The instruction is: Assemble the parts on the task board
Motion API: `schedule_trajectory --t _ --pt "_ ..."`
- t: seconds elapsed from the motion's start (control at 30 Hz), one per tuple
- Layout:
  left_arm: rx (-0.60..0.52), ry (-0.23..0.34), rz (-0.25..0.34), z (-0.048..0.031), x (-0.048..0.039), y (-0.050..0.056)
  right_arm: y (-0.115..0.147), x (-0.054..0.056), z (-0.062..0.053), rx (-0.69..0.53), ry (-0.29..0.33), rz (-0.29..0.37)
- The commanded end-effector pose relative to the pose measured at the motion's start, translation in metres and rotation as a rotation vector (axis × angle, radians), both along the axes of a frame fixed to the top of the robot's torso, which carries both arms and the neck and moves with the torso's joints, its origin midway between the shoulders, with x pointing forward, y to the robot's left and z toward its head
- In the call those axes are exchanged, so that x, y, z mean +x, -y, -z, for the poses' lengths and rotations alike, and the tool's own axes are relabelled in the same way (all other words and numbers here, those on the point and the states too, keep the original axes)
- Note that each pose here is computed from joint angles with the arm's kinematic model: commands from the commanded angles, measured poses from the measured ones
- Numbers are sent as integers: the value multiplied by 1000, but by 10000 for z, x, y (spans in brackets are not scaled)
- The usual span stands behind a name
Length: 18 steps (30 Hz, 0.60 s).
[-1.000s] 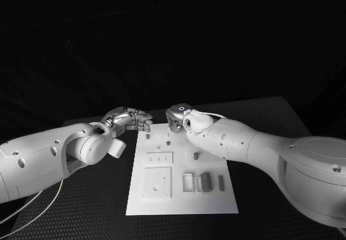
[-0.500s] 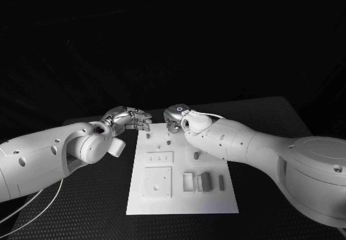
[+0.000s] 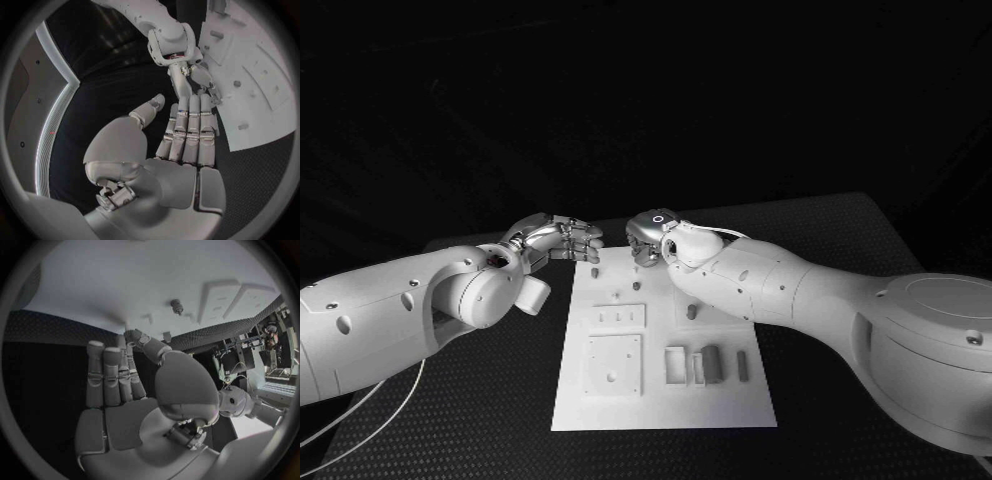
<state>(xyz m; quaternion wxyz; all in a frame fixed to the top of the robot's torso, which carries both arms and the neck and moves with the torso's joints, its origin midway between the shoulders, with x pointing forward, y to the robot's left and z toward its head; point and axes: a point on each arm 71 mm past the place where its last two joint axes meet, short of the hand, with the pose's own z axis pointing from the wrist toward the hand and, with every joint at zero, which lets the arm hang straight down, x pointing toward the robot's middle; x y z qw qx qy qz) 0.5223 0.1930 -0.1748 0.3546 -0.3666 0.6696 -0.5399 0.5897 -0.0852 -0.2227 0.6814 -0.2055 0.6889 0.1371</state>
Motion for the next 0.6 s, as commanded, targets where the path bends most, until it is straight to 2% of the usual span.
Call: schedule_trajectory --t 0.03,0.6 --pt "-4 9 5 -17 -1 14 36 0 61 -38 -22 11" --pt "-4 9 5 -16 2 16 57 4 74 -53 -20 16"
